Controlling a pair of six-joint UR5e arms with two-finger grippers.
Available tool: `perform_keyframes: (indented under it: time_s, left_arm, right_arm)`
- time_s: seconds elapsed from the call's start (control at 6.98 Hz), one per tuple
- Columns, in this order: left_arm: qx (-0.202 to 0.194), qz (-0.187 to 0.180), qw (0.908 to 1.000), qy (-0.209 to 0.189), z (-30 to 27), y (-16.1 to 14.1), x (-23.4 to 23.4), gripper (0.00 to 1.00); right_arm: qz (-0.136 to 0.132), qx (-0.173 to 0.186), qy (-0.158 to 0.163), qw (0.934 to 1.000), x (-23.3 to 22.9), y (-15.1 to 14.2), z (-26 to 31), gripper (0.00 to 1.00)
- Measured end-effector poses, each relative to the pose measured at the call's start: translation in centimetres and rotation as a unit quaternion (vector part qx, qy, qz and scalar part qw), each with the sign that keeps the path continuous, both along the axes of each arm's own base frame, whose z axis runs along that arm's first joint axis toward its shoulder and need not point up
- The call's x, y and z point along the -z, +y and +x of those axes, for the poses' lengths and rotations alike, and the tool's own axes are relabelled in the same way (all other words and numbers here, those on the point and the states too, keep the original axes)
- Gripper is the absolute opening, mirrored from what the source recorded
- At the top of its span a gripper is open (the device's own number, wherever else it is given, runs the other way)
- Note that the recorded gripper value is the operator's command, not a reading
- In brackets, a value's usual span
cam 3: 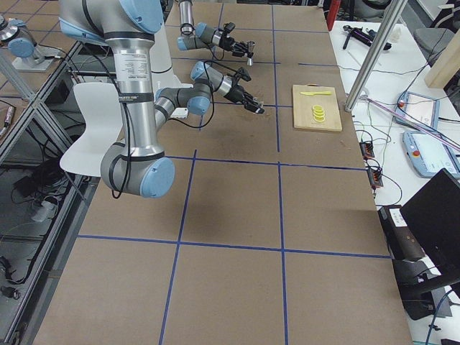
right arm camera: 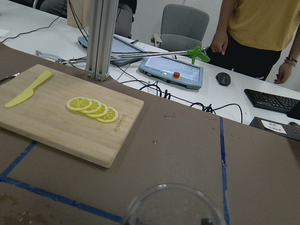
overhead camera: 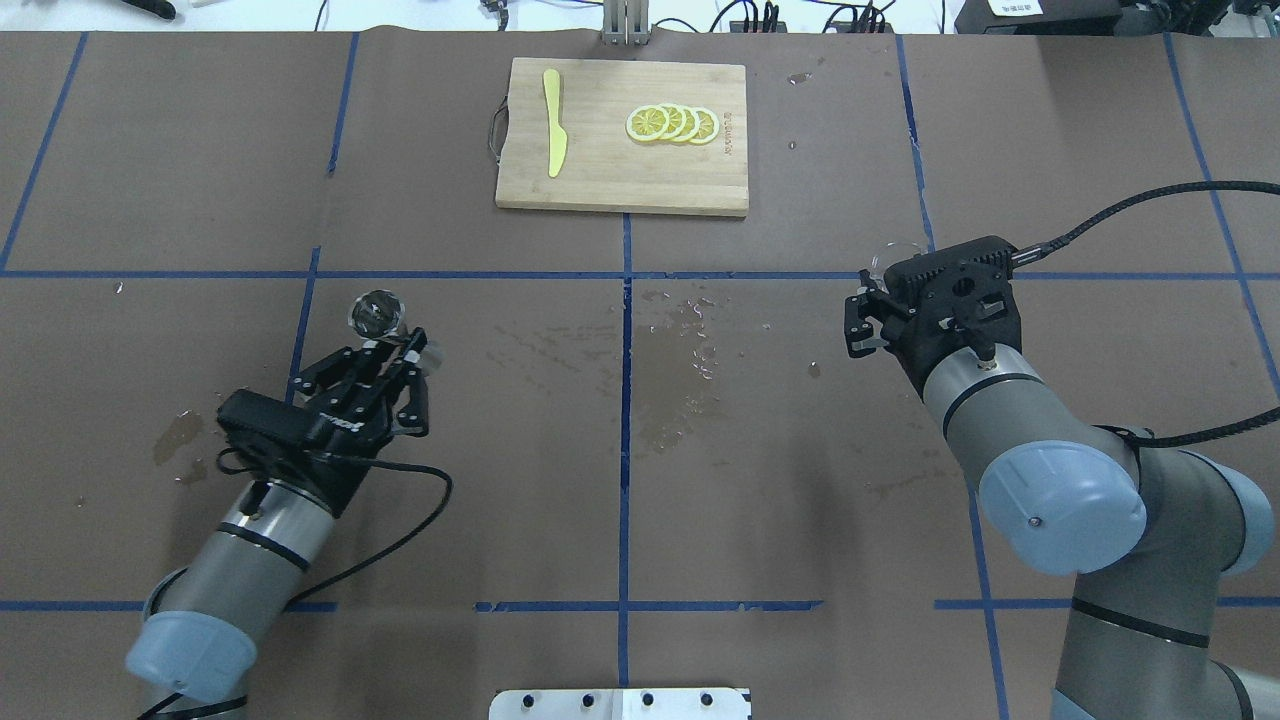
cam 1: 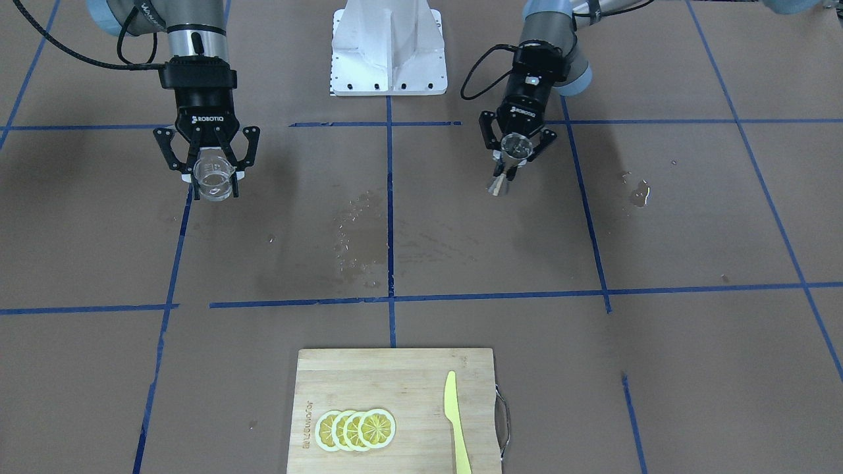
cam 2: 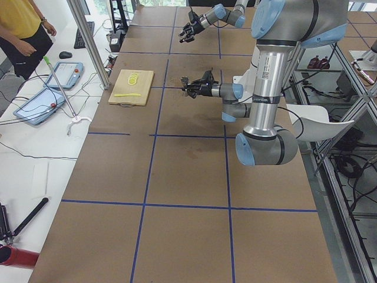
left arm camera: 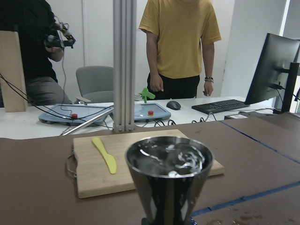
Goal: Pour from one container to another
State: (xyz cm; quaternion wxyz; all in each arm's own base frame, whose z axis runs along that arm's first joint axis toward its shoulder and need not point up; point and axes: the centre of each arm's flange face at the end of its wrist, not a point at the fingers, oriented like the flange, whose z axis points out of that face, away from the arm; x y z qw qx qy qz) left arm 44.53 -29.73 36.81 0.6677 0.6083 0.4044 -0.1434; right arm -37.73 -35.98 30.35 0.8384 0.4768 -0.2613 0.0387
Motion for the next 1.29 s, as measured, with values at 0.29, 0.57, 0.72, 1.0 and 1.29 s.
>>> perform_keyframes:
  time_s: [0.29,0.57,0.72,1.0,1.29]
  left_arm:
    - [0.011,-0.008,0.9992,-0.038,-6.6,1.0,-8.9,0.00]
    - [0.004,-0.023,0.9968,-0.077,-11.7,2.0,-15.1,0.00]
    - [-0.007,-0.042,0.9965,-0.072,-13.3,2.3,-17.6,0.00]
    - [-0.024,-0.070,0.9952,-0.065,-14.3,2.7,-21.3,0.00]
    - [-0.023,-0.096,0.9941,-0.045,-14.6,2.9,-24.0,0.00]
  right_arm:
    - [-0.007,0.003,0.005,1.0000,-0.8,-0.1,0.4,0.00]
    - [-0.009,0.004,0.006,0.9999,-1.0,0.0,0.4,0.00]
    - [-0.010,0.004,0.005,0.9999,-1.0,0.0,0.3,0.00]
    - [-0.011,0.005,0.005,0.9999,-1.1,0.0,0.3,0.00]
    - [-0.011,0.006,0.005,0.9999,-1.1,0.0,0.2,0.00]
